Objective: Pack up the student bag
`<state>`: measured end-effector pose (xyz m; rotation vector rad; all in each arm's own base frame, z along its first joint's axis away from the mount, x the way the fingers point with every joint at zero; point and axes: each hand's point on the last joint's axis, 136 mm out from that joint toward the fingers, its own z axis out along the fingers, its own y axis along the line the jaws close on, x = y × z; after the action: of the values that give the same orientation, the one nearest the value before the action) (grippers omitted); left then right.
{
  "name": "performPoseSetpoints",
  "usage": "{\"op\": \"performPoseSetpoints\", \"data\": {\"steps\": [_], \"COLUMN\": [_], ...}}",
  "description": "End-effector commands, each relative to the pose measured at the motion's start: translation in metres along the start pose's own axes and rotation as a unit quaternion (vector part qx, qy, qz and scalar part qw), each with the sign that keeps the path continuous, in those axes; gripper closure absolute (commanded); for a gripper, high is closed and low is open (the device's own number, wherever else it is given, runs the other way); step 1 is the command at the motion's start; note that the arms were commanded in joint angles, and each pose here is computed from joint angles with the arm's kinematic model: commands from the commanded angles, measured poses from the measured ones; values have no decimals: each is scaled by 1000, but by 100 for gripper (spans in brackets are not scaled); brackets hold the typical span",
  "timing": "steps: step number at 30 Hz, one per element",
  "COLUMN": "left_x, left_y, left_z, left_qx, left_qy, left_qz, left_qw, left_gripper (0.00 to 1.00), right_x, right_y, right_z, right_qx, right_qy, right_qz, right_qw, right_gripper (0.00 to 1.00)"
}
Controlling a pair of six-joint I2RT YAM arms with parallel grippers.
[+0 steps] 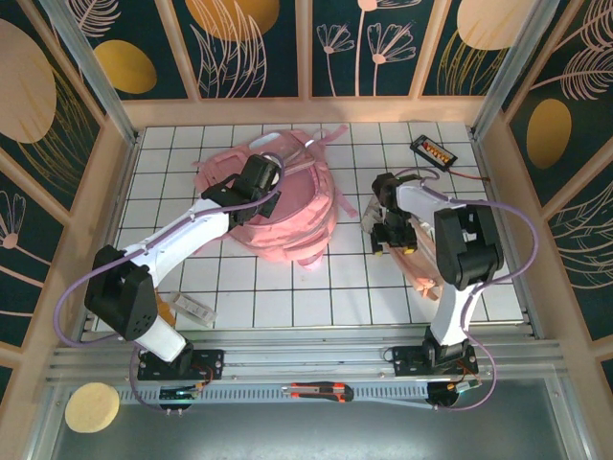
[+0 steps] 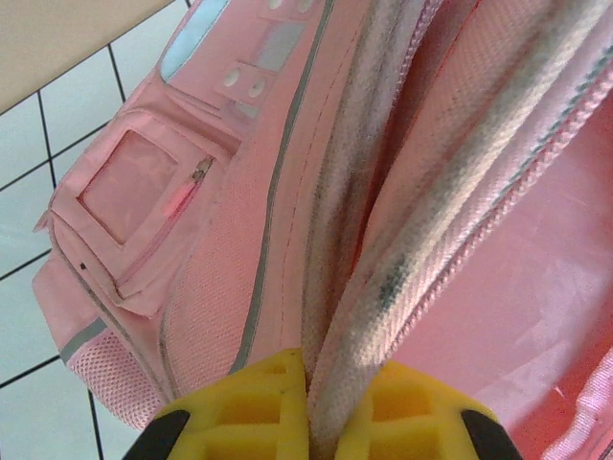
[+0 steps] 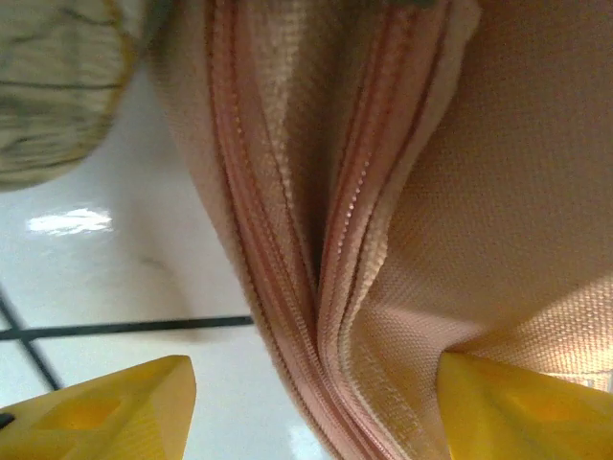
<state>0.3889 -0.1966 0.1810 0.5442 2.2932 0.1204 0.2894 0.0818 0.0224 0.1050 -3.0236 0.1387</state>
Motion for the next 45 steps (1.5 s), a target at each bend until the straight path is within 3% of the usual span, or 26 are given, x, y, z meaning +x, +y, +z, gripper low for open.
{"op": "performPoseSetpoints", "data": {"steps": [1, 4, 10, 15, 21, 26, 29, 31, 34, 39, 41, 45], "left_x": [-9, -10, -10, -12, -19, -35, -44, -51, -66, -89, -94, -102], "left_y": [10, 12, 12, 12, 9, 6, 3, 1, -1, 3, 2, 2], "left_z": [-11, -12, -13, -15, -19, -26, -31, -35, -47, -69, -73, -76], "left_qx": [-7, -9, -10, -6, 7, 22, 39, 50, 69, 89, 95, 107], "left_qy": [-20, -20, -20, -24, -34, -49, -58, -65, -86, -118, -122, -128], "left_qz": [-16, -15, -16, -24, -38, -55, -72, -86, -111, -144, -152, -176], "left_qw": [1000, 1000, 1000, 999, 999, 997, 995, 993, 988, 979, 976, 970], "left_gripper": [100, 100, 100, 100, 100, 100, 100, 100, 100, 100, 100, 100], "right_x": [2, 0, 3, 0, -5, 1, -7, -19, -35, -43, -42, -42], "right_y": [-14, -15, -18, -14, -6, 6, 14, 27, 58, 87, 93, 113], "right_z": [3, 7, 10, -19, -74, -119, -162, -201, -260, -343, -362, -372], "right_qx": [33, 31, 30, 13, -30, -111, -186, -260, -409, -611, -650, -677], "right_qy": [11, 16, 23, -2, -49, -77, -135, -188, -263, -361, -384, -409], "right_qz": [-6, -9, -12, -3, 21, 39, 61, 65, 46, 30, 18, -24], "right_qw": [999, 999, 999, 1000, 998, 990, 971, 945, 873, 703, 656, 611], "right_gripper": [36, 46, 78, 99, 100, 100, 100, 100, 100, 100, 100, 100]}}
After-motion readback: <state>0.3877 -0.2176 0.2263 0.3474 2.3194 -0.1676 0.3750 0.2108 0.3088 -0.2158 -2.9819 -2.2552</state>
